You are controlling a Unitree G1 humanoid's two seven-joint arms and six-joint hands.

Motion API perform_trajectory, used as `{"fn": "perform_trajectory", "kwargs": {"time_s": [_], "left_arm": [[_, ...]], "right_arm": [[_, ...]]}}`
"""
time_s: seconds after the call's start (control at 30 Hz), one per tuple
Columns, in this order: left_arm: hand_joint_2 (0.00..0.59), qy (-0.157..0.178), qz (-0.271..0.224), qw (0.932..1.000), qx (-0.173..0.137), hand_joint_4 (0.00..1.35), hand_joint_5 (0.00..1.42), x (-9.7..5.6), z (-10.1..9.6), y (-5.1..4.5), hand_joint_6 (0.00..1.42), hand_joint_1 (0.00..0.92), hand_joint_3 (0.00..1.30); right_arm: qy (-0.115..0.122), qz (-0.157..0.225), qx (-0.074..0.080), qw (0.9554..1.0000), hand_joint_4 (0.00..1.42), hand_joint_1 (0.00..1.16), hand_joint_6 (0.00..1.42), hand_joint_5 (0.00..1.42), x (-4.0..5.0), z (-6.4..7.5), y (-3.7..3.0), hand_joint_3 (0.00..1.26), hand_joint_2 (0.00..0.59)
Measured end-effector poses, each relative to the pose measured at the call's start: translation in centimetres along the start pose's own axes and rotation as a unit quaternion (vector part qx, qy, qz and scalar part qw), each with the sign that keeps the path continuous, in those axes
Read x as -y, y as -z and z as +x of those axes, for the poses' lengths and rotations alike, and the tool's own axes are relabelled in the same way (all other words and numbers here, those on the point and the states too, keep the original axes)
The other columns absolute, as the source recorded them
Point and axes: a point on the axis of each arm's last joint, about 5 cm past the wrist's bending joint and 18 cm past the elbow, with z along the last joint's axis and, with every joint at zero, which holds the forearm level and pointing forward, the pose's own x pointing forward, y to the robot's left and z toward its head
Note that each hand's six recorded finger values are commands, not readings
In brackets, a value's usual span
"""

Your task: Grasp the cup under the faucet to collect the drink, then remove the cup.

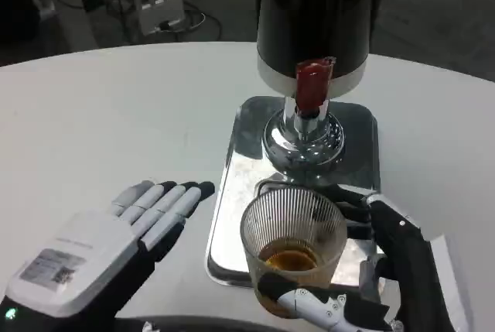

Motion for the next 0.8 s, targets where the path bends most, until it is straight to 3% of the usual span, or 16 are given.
{"fn": "perform_trajectory", "kwargs": {"time_s": [0.13, 0.43, 0.8], "left_arm": [[0.053, 0.007, 0.006, 1.0000, 0.003, 0.00, 0.00, 0.1, -0.1, -0.30, 0.00, 0.000, 0.00], [0.057, 0.017, 0.016, 0.9997, 0.009, 0.00, 0.00, 0.3, 0.1, -0.99, 0.00, 0.000, 0.00], [0.065, 0.023, 0.017, 0.9996, 0.005, 0.00, 0.00, 0.5, 0.3, -1.47, 0.00, 0.000, 0.00]], "right_arm": [[-0.008, 0.002, -0.009, 0.9999, 1.01, 0.92, 1.42, 1.23, 0.39, 0.1, -0.08, 0.87, 0.070], [-0.007, -0.003, -0.012, 0.9999, 1.01, 0.93, 1.42, 1.23, 1.06, 0.4, 0.08, 0.87, 0.062], [-0.005, -0.006, 0.000, 1.0000, 1.01, 0.93, 1.42, 1.23, 1.53, 0.6, -0.31, 0.87, 0.064]]}}
